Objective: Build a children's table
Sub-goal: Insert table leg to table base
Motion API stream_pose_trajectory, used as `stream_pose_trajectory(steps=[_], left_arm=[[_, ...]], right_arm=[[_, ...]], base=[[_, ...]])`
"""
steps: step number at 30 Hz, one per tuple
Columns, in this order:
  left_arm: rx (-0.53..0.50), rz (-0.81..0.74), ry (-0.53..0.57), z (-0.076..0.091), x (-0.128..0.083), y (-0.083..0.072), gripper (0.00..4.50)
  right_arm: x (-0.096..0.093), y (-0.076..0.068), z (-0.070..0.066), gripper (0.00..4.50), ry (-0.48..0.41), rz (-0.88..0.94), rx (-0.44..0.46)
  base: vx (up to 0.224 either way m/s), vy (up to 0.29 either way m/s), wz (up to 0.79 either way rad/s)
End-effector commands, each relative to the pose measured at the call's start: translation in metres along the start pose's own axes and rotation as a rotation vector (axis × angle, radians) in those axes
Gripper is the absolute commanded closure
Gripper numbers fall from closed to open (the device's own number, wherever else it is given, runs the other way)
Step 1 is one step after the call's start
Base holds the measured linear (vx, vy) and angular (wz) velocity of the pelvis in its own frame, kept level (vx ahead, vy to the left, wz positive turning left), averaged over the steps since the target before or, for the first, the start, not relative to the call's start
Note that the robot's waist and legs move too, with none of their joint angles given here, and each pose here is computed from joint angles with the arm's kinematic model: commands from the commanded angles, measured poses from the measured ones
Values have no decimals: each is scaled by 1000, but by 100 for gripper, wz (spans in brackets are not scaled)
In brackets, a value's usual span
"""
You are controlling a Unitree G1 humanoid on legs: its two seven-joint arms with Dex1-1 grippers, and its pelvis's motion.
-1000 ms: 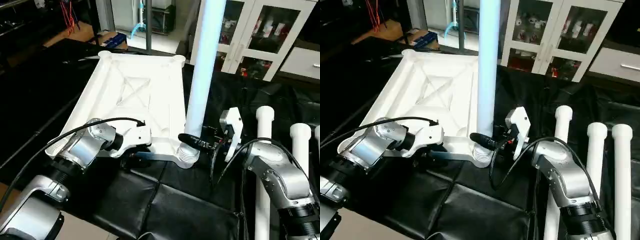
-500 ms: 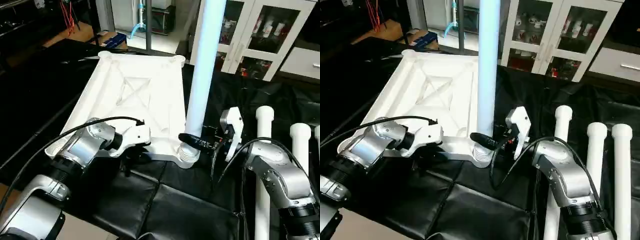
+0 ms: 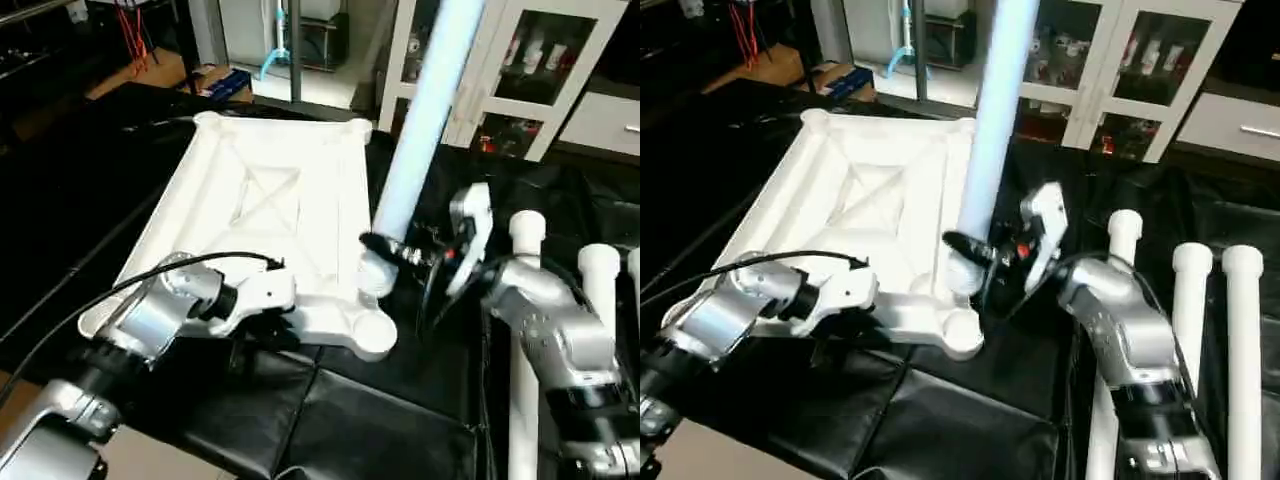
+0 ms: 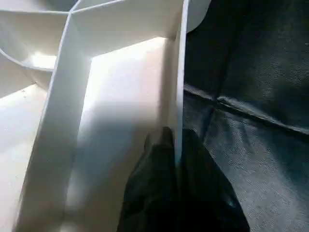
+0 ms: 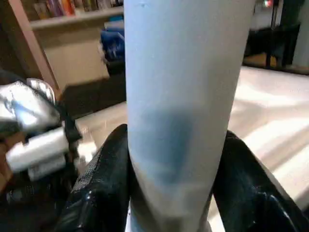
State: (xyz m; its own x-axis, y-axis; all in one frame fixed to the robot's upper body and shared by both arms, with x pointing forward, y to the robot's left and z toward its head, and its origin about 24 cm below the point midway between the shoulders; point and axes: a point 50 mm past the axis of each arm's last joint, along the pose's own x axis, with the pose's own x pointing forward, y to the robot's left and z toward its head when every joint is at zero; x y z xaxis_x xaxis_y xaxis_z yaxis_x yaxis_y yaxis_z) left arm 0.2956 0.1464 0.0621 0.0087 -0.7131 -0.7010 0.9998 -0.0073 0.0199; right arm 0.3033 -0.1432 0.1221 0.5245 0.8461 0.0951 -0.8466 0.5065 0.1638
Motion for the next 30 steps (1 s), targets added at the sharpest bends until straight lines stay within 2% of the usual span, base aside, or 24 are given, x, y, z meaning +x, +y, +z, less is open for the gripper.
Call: stream_pose_trajectory(steps=[1,3,5,7,9,11,18,19,20,23,25,30], left_arm=[[6,10,-91,10,-8,2,447],[8,49,-73,7,-11,5,447],[15,100,-54,5,-11,9,447],[-14,146,-77,2,-10,15,447],[-35,163,-75,2,-11,18,447],[-51,193,-82,5,-16,24,447],[-32,172,-112,10,-14,22,447],[-15,171,-132,14,-13,21,405],[-16,163,-143,15,-13,21,393],[-2,140,-152,19,-12,20,393],[32,151,-168,25,-9,22,373],[35,151,-169,27,-3,24,373]], right_arm=[[1,-1,14,265,-63,12,14],[6,3,17,265,-103,31,40],[7,5,13,265,-78,45,24],[10,0,4,265,-87,10,61],[10,-2,2,265,-81,-24,56],[12,1,4,265,-101,-7,114],[6,-1,0,265,-62,-19,98],[3,0,2,265,-67,-24,96],[2,0,2,265,-69,-25,95],[-1,1,3,265,-69,-27,92],[-5,3,1,265,-55,-36,84],[-8,4,2,265,-49,-39,77]], base=[[0,0,0],[0,0,0],[0,0,0],[0,0,0],[0,0,0],[0,0,0],[0,0,0],[0,0,0],[0,0,0],[0,0,0],[0,0,0],[0,0,0]])
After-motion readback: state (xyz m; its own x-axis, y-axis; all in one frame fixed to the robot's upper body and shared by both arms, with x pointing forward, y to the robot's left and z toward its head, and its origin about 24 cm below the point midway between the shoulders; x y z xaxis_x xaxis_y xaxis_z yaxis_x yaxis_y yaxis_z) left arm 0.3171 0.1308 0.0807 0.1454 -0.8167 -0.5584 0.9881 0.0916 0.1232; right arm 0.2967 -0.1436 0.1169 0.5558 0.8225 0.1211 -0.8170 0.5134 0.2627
